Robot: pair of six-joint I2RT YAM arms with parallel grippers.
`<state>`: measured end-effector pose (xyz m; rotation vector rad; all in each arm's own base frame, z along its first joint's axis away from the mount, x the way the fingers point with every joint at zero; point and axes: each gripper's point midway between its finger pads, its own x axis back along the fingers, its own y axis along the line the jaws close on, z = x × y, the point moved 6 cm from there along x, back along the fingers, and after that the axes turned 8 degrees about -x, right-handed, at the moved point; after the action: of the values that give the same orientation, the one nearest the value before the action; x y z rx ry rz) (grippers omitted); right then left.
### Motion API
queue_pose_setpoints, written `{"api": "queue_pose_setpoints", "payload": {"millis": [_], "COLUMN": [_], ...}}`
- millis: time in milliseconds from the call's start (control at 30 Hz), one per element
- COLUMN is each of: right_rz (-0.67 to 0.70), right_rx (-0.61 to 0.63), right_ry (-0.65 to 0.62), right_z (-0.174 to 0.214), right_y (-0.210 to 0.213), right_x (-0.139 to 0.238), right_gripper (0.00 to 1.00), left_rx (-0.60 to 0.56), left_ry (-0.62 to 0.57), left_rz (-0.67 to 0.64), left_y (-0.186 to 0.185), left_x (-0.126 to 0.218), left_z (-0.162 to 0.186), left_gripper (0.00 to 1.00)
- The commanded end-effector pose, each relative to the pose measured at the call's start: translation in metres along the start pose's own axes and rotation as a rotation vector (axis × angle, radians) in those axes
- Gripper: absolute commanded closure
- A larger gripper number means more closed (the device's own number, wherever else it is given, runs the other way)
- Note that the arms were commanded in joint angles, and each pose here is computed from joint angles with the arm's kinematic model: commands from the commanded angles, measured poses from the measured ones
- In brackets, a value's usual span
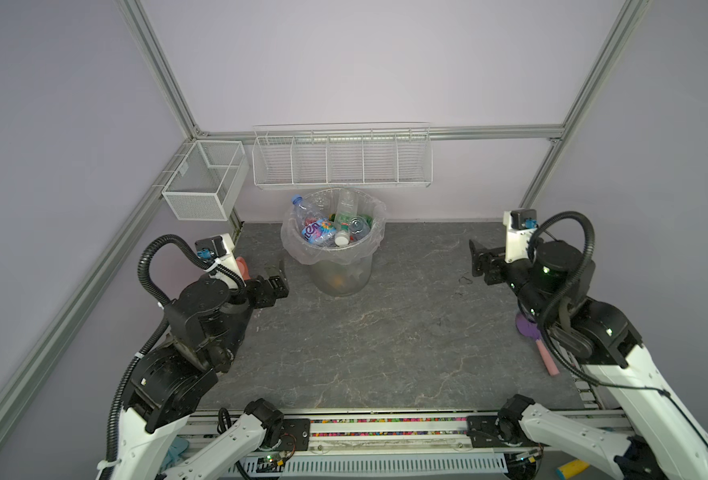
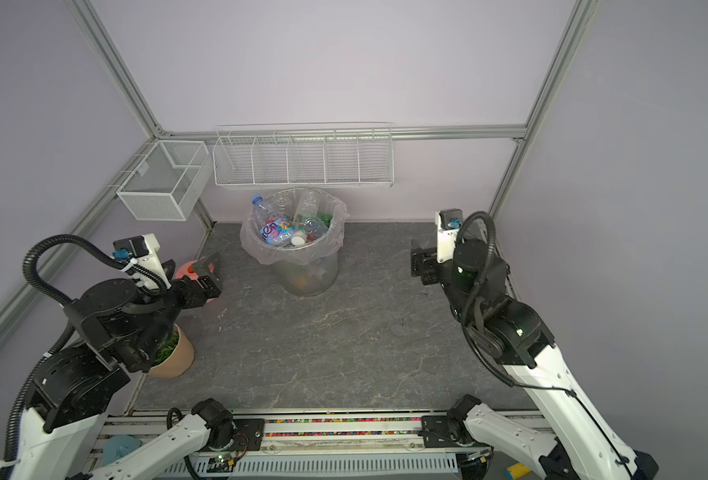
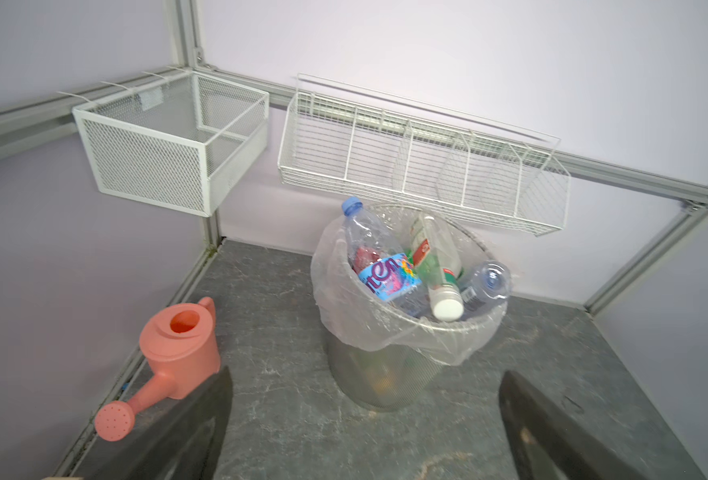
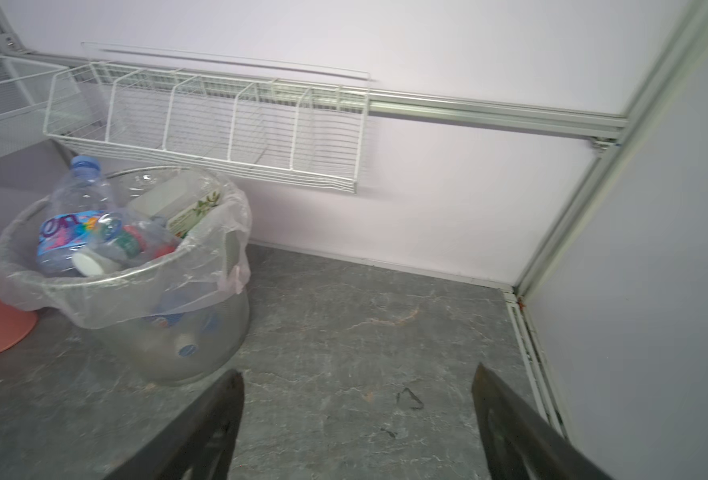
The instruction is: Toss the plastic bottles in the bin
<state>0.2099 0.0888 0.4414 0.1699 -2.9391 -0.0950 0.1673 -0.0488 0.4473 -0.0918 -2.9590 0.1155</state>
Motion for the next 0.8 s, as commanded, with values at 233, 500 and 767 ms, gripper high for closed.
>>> {"api": "queue_pose_setpoints", "payload": {"millis": [233,500,767], "right_rz": [0.349,0.401,0.431], "right_rx": [0.023,0.1,0.099], "right_ry": [0.031,0.098,0.144], "right_z": [0.086,0.148,0.187], "right_y": [-0.067,-0.074,-0.076], "right_x": [0.027,0.01,-0.004], "right_gripper": [0.12,0.11,0.11], "left_rx": [-0.056,-0.135,-0.218], "left_ry": [-0.053,0.015,0.063], "left_rz": [-0.303,-0.397,-0.514], "left_y": [0.025,0.024,0.028], "left_x": [-0.027,-0.055,-0.072], "left_z": [0.051,0.095,0.127], "left_gripper": [0.0,0.0,0.0]}}
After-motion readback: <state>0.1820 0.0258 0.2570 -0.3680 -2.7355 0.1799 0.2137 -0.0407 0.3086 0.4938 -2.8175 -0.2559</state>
